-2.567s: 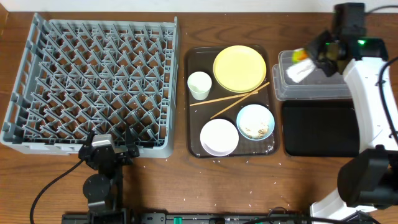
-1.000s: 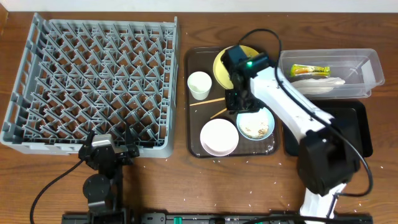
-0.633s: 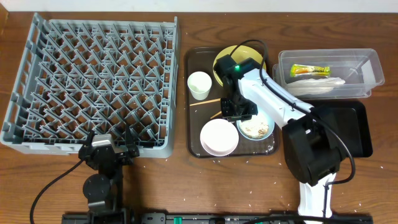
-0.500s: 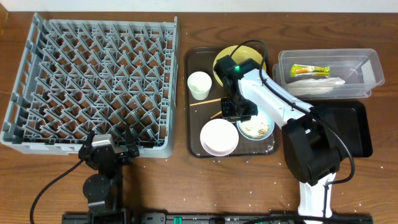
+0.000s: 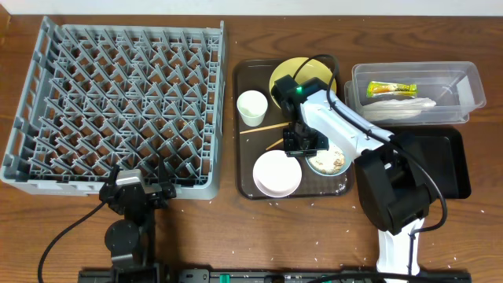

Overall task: Sort waste into correct bins and load items into the dishwasher
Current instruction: 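Tip the light-blue bowl over the black tray to dump scraps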

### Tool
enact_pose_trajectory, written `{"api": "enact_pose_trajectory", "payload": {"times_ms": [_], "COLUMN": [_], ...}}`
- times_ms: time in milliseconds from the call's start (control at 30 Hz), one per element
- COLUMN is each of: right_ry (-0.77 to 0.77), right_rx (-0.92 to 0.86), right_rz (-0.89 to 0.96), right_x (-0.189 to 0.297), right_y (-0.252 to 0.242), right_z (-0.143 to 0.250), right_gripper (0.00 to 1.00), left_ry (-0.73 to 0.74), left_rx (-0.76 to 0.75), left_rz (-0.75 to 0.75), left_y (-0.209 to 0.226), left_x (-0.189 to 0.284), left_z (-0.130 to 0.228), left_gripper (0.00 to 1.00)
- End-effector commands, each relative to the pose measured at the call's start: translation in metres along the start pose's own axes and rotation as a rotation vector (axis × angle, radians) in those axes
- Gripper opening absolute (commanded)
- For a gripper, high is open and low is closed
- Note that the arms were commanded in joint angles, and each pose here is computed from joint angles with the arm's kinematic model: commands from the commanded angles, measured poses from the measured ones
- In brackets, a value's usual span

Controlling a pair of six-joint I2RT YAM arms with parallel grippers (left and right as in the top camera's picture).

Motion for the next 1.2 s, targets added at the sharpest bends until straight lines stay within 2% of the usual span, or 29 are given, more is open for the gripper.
{"api": "enact_pose_trajectory", "payload": {"times_ms": [0,333,600,667,933,1167], "right_ry": [0.003,-0.041,-0.059,-0.088,-0.22,-0.352], "right_rx": [0.039,0.186,0.162,0.16,0.03,-0.065], "right_rz": [0.007,-0.311,-0.456,-0.551,-0.976,-1.224], "right_x": [-0.002,0.074,0.12,0.131,0.116,0.106], "right_y": [-0.001,0.001,-0.067,-0.09,-0.147,-0.184], "right_z": [0.002,0.013,0.019,0.02,0.003,0.007], "right_gripper": [0.01,0.01,0.01,0.01,0.01,0.01], "left_ry": [0.043,0.043,0.043,0.043,0.043,0.043], "left_rx": [0.001,0.001,0.001,0.001,0.001,0.001], "left_rz": [-0.005,-0.005,-0.005,-0.005,-0.006,-0.005], "left_y": [0.0,0.0,0.0,0.0,0.0,0.0], "left_x": [-0.001,-0.001,-0.001,-0.001,-0.001,-0.001], "left_z": [0.015,0.015,0.015,0.015,0.015,0.015], "left_gripper": [0.95,0.95,0.95,0.95,0.95,0.95]}}
Point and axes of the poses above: each gripper's point midway between its finger pads, its own x axis back along the fingers, its own y axis along the line the jaws close on, z = x × y, the point moved 2 cm from there along x, back along the fingers, and after that the axes turned 8 degrees about -x, right-handed, at the moved point
